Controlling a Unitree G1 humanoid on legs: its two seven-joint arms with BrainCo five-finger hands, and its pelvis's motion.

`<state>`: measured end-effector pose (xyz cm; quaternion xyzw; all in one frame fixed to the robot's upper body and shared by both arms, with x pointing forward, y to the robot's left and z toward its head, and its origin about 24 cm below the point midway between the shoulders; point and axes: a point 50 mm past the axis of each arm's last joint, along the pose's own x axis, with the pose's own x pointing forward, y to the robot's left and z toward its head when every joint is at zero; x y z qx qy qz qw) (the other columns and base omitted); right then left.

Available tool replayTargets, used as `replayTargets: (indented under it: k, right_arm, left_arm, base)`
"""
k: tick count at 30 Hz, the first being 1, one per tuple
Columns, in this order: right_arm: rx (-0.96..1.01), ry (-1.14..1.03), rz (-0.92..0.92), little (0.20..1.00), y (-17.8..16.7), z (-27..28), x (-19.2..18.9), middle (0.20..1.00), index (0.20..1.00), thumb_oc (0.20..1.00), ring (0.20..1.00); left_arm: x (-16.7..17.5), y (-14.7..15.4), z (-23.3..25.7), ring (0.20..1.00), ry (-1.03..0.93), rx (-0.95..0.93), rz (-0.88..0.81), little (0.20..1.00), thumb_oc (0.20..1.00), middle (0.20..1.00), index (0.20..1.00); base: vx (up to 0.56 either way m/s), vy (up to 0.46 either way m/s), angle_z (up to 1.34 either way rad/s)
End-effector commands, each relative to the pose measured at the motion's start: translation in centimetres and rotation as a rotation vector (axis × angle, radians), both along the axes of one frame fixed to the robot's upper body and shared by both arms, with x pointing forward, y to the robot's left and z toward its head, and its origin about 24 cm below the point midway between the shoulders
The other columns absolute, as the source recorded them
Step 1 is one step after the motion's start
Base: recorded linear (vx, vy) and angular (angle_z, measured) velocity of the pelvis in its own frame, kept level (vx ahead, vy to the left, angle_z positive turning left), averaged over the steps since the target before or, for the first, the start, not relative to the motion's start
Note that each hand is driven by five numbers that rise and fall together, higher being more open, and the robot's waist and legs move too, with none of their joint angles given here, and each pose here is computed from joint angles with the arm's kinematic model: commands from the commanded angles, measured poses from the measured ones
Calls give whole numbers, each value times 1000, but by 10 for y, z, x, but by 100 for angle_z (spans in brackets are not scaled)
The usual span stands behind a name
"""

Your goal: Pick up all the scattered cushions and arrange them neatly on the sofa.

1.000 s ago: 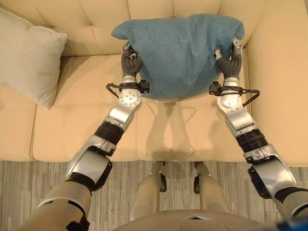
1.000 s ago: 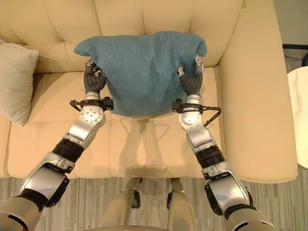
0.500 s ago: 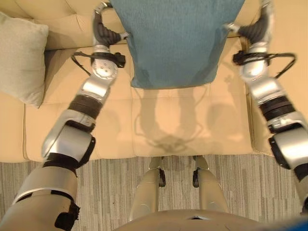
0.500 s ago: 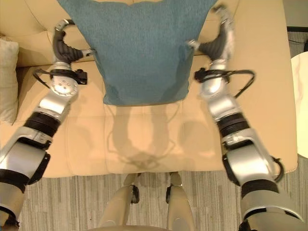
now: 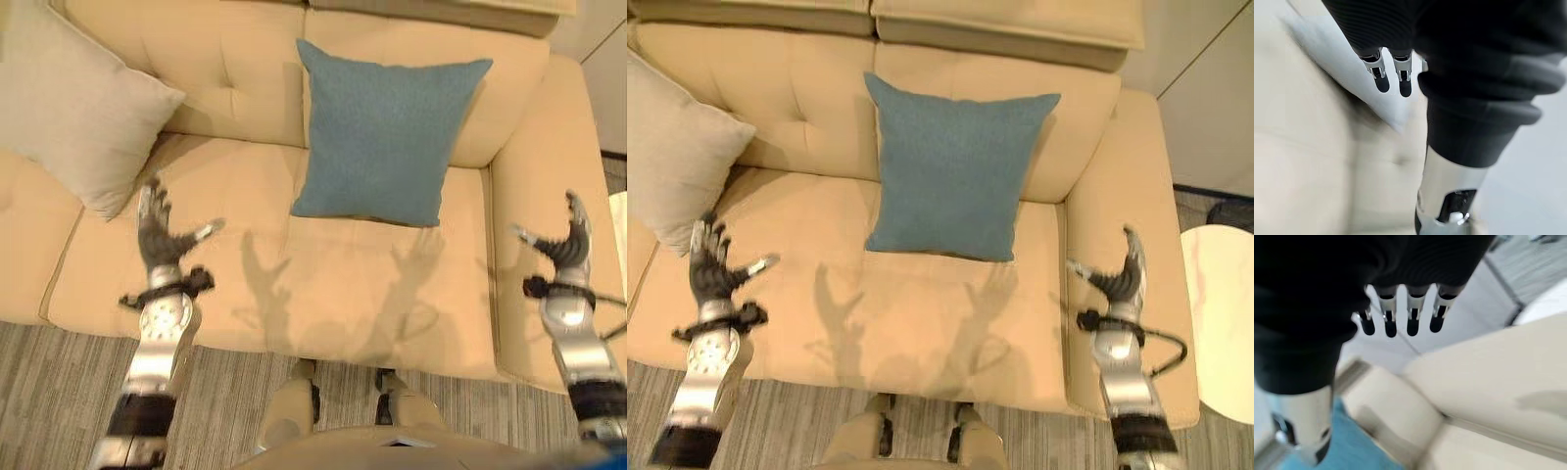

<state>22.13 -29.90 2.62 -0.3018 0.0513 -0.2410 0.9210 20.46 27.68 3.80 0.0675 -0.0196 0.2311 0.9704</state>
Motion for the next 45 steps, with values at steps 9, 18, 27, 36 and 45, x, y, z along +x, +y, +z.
replayTargets:
  k: [9, 18, 27, 36, 45]
  right_arm:
    - [80, 366, 166, 1000, 21, -75, -29, 1000, 1000, 1000, 1000]
    - [162, 781, 121, 1000, 39, -151, -91, 1000, 1000, 1000, 1000]
    - [233, 862, 18, 1000, 41, -166, -110, 1000, 1000, 1000, 1000]
    - [359, 860, -118, 1000, 39, -172, -116, 1000, 1000, 1000, 1000]
    - [432, 873, -124, 1000, 50, -176, -112, 1000, 1000, 1000, 1000]
  left_arm:
    - [-71, -4, -131, 1000, 684, -93, -99, 1000, 1000, 1000, 1000]
    - [-147, -21, -193, 1000, 1139, -185, 0, 1000, 1000, 1000, 1000]
    - [-129, -23, -192, 1000, 1140, -118, -42, 1000, 1000, 1000, 1000]
    - [-106, -35, -191, 1000, 1096, -118, -81, 1000, 1000, 1000, 1000]
    - [-103, -51, -194, 1000, 1098, -150, -106, 1000, 1000, 1000, 1000]
  base:
    - [-18, -9, 0]
    - [-29, -42, -1]
    - [-60, -79, 11]
    - [-198, -50, 57]
    - [-152, 147, 40]
